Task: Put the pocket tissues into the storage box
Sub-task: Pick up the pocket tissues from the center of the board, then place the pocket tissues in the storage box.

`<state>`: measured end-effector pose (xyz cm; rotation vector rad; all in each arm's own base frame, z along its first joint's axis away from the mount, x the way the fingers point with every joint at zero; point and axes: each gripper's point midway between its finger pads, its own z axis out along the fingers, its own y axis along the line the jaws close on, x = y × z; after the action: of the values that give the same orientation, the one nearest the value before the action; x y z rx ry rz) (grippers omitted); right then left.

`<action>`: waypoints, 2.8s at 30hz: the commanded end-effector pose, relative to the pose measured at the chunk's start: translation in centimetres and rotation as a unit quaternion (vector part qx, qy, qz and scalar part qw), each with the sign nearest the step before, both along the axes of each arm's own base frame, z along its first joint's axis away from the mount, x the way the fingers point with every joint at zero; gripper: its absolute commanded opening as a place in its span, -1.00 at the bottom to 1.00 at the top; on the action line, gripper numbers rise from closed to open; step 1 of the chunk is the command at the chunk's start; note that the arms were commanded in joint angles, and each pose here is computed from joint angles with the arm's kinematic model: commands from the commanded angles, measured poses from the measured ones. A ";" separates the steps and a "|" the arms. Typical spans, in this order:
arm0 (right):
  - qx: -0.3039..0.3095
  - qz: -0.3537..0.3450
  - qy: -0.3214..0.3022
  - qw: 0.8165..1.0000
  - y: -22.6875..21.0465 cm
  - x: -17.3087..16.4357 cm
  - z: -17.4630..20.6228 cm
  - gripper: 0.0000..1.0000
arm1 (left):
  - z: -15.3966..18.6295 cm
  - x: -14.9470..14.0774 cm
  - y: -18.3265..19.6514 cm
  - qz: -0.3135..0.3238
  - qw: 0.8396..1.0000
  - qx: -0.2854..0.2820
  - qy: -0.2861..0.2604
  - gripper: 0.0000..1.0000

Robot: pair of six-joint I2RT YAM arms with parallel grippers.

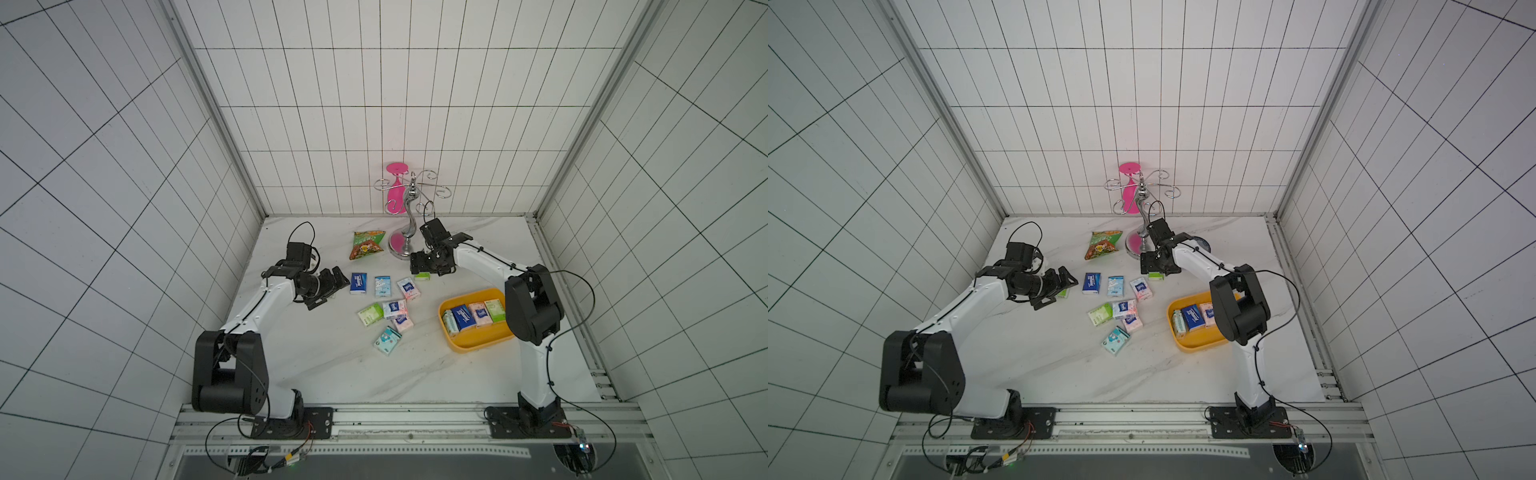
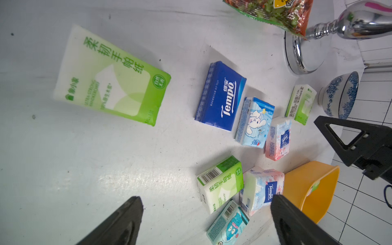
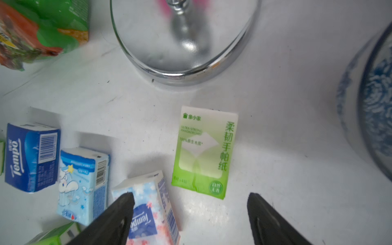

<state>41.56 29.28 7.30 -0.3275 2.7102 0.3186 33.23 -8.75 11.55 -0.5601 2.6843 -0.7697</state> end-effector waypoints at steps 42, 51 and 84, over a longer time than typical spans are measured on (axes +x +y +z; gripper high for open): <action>-0.065 -0.007 -0.032 0.997 -2.3 0.9 2.2 -0.14 | 1.5 0.3 0.6 0.006 1.000 -0.004 -0.027 0.95; -0.053 0.002 -0.043 0.998 -4.6 -3.0 5.3 -0.14 | 1.9 1.3 0.1 0.005 1.000 -0.004 -0.026 0.95; -0.163 -0.013 0.087 0.983 -21.3 -13.2 3.3 -0.02 | 2.5 2.9 -7.7 -0.116 0.991 0.049 -0.036 0.95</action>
<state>27.70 9.06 11.05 -0.3789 2.9181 -0.0490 35.91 -16.42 13.59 -0.2279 2.7460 -0.7197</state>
